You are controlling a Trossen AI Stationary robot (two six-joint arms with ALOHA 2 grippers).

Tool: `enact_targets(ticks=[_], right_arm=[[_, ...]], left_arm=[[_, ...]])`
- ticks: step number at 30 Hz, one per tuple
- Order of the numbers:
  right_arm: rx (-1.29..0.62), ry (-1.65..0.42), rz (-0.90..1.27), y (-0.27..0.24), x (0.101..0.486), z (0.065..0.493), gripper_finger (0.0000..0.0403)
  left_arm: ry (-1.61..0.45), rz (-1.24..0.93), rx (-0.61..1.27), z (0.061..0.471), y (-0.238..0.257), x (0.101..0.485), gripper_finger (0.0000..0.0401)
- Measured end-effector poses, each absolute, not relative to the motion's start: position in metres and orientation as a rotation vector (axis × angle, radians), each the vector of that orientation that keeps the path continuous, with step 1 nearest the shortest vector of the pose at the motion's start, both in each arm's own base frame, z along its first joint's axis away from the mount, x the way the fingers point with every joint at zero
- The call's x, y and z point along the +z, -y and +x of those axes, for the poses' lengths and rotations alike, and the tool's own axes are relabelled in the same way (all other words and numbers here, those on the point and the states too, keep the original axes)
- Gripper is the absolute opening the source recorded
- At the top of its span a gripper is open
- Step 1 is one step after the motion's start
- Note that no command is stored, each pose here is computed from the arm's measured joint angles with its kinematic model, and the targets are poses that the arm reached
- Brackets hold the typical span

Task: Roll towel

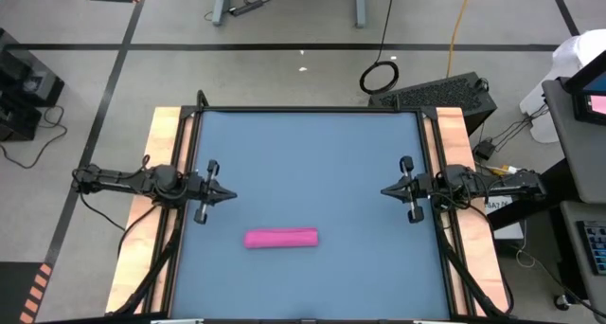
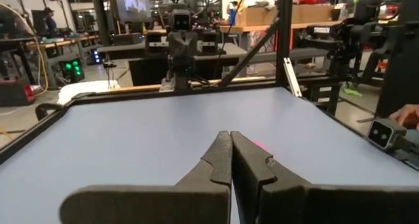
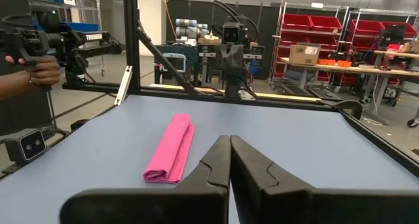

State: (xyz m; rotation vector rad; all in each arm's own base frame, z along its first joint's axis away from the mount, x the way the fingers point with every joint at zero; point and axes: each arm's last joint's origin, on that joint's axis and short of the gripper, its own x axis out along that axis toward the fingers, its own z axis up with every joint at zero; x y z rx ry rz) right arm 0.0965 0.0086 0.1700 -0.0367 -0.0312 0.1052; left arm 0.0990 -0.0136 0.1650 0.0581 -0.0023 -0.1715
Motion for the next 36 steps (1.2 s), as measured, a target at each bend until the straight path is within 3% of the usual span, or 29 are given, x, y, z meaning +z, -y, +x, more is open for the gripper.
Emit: enact_targets(ticks=[12,36], right_arm=[[0.105,0.031,-0.037,-0.0086,0.1700,0.0966,0.0000],[0.105,0.031,-0.037,-0.0086,0.1699,0.0966,0.0000]], left_arm=[[-0.018,0.059,-0.063,0.0998,0.0051,0.1633,0.0001],[-0.019,0.059,-0.059,0.0998,0.0048,0.1633,0.0001]])
